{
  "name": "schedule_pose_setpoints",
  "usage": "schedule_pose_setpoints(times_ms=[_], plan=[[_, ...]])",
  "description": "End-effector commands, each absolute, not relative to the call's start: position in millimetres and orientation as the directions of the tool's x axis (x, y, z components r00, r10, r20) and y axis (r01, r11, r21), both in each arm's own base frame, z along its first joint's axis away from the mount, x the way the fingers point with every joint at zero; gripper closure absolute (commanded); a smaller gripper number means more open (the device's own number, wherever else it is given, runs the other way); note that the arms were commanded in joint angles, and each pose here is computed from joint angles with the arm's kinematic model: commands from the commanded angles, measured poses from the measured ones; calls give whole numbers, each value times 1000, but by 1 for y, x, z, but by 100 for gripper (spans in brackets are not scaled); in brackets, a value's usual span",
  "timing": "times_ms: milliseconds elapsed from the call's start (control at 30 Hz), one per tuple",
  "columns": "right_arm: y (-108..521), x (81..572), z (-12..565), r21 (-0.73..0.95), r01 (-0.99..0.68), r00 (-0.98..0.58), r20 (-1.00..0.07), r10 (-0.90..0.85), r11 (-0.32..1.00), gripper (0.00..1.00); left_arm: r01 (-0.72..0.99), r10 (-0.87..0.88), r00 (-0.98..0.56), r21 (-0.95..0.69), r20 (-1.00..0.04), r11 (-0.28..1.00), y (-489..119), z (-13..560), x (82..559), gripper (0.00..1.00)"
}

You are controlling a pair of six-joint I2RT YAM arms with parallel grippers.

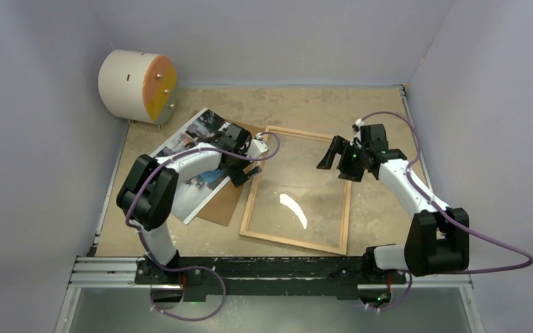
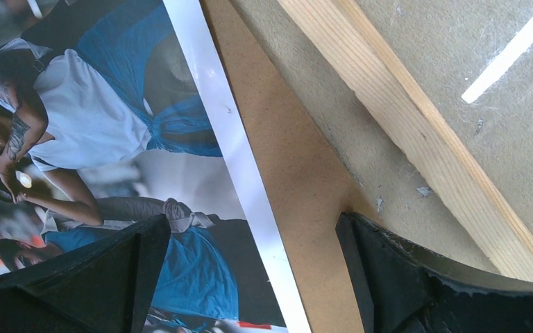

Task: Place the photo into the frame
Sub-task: Place the photo frame item in the photo frame.

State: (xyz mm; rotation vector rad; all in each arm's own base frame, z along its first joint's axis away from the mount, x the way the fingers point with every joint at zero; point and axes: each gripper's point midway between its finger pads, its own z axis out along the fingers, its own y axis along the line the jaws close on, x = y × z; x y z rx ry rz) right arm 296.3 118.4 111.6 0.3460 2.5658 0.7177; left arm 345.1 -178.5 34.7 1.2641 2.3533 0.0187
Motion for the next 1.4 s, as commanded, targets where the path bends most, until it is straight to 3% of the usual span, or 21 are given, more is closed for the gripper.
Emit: schedule_pose_setpoints(times_ms=[0, 533, 900, 1067, 1233, 1367], plan=[[106, 305, 114, 484, 131, -842, -406, 354, 865, 7, 787, 802, -444, 254, -400, 563, -180, 38, 349, 0], [76, 312, 63, 314, 219, -851, -402, 338, 924, 1, 787, 804, -439, 261, -400, 559, -181, 40, 351, 0], [56, 310, 63, 223, 271, -829, -440, 345, 936, 1, 789, 811, -434, 269, -393, 553, -182, 39, 351, 0], [36, 313, 76, 151, 334, -783, -505, 363, 930, 1, 787, 813, -431, 277, -393, 551, -182, 41, 352, 0], [38, 323, 88, 187, 343, -749, -537, 388, 921, 5, 782, 811, -431, 283, -396, 555, -182, 46, 354, 0], [56, 323, 78, 254, 329, -782, -466, 414, 909, 11, 781, 810, -428, 288, -400, 555, -182, 49, 355, 0]])
